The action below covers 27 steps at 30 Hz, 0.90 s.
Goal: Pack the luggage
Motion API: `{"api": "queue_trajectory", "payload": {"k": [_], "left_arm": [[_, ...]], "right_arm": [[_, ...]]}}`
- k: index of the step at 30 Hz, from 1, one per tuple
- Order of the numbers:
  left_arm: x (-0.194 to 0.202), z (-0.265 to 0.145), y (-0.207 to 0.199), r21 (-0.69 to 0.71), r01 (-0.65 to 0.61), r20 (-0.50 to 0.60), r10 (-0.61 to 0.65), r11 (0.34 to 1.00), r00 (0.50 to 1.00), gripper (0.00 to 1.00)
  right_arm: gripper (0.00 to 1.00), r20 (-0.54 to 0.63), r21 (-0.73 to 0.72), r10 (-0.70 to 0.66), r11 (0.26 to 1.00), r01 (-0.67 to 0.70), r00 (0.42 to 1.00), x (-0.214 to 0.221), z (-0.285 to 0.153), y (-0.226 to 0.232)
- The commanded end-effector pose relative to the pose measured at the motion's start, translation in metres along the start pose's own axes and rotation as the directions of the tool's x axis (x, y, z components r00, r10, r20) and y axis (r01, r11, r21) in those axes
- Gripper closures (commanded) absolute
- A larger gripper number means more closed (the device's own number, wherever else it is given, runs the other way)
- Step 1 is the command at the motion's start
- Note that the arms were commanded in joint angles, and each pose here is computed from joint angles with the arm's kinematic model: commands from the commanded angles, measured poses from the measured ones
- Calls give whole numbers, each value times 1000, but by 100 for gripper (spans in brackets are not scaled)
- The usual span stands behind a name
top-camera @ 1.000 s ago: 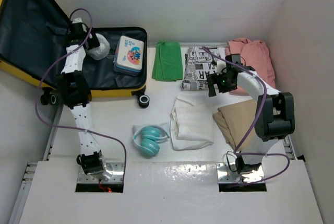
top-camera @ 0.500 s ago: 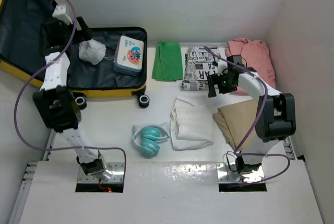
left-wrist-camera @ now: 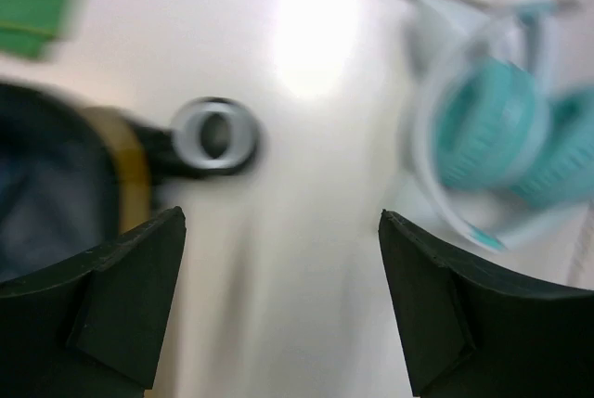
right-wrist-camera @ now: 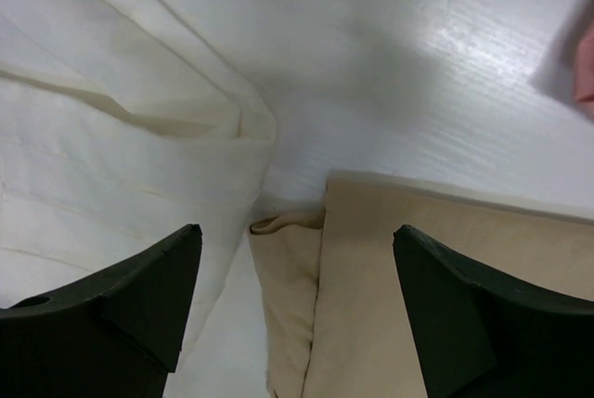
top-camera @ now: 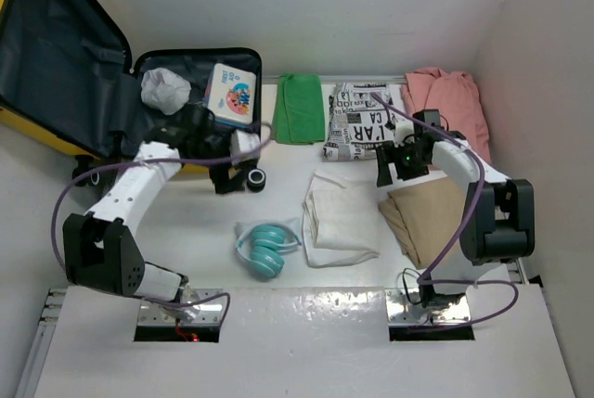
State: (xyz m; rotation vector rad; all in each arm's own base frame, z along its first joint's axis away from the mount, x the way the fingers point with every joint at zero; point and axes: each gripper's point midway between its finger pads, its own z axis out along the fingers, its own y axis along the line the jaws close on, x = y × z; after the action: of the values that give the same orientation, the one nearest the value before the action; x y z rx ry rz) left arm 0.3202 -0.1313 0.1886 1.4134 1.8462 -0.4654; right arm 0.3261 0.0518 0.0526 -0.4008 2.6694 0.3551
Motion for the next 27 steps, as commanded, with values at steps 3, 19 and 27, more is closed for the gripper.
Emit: {"api": "queue_trajectory", "payload": {"k": [3, 19, 27], "left_arm": [[30, 18, -82, 254, -264, -60, 288, 930, 956, 13], [68, 42, -125, 397, -111, -156, 186, 911, 970, 23], [74, 61, -134, 385, -32, -171, 105, 922, 980, 14]], "right_arm": [[17, 21, -19, -25, 1000, 25, 999, 7, -14, 7], [18, -2, 16, -19, 1000, 19, 1000, 42, -31, 9], [18, -20, 20, -22, 1000, 22, 1000, 54, -34, 11]]}}
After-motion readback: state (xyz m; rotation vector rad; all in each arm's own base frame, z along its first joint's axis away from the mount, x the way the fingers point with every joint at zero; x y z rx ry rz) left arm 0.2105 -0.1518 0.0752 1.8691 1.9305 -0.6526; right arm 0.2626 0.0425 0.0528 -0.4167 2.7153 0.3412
